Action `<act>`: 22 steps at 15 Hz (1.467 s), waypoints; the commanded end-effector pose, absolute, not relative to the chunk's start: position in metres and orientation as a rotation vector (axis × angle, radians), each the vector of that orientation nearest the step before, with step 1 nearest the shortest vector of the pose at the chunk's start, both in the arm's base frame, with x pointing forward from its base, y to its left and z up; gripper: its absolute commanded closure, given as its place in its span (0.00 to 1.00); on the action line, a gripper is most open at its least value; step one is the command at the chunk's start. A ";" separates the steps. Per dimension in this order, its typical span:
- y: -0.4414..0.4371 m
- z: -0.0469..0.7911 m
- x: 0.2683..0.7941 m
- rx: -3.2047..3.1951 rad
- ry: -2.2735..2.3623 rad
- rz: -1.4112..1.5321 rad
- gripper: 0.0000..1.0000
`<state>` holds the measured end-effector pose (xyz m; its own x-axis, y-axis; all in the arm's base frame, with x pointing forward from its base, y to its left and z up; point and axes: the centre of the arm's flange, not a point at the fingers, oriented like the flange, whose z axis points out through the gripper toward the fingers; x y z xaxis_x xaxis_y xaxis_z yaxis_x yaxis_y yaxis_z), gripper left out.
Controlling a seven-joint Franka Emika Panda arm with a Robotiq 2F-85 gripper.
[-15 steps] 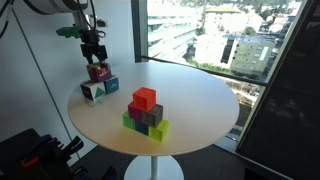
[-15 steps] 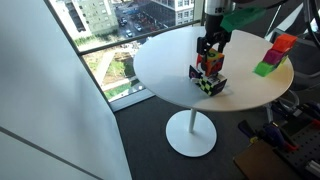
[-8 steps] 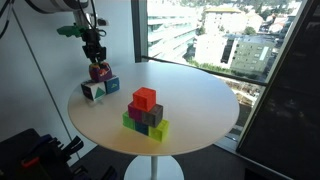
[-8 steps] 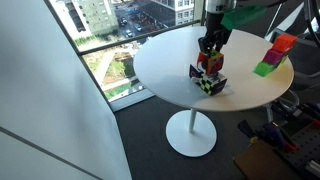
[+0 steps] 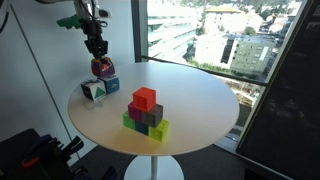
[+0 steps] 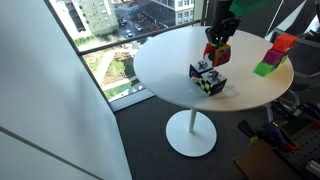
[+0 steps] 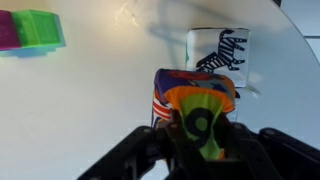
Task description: Put the orange plush block on the table
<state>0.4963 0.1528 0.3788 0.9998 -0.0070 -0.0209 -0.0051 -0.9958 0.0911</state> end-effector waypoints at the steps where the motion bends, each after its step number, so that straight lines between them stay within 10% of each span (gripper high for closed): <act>1: 0.132 0.396 0.490 3.046 -0.035 -0.019 0.90; 22: 0.057 0.327 0.466 3.090 0.157 0.040 0.89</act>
<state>0.4749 0.0683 0.3308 0.9971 0.0757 0.0004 0.0754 -0.9947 0.0697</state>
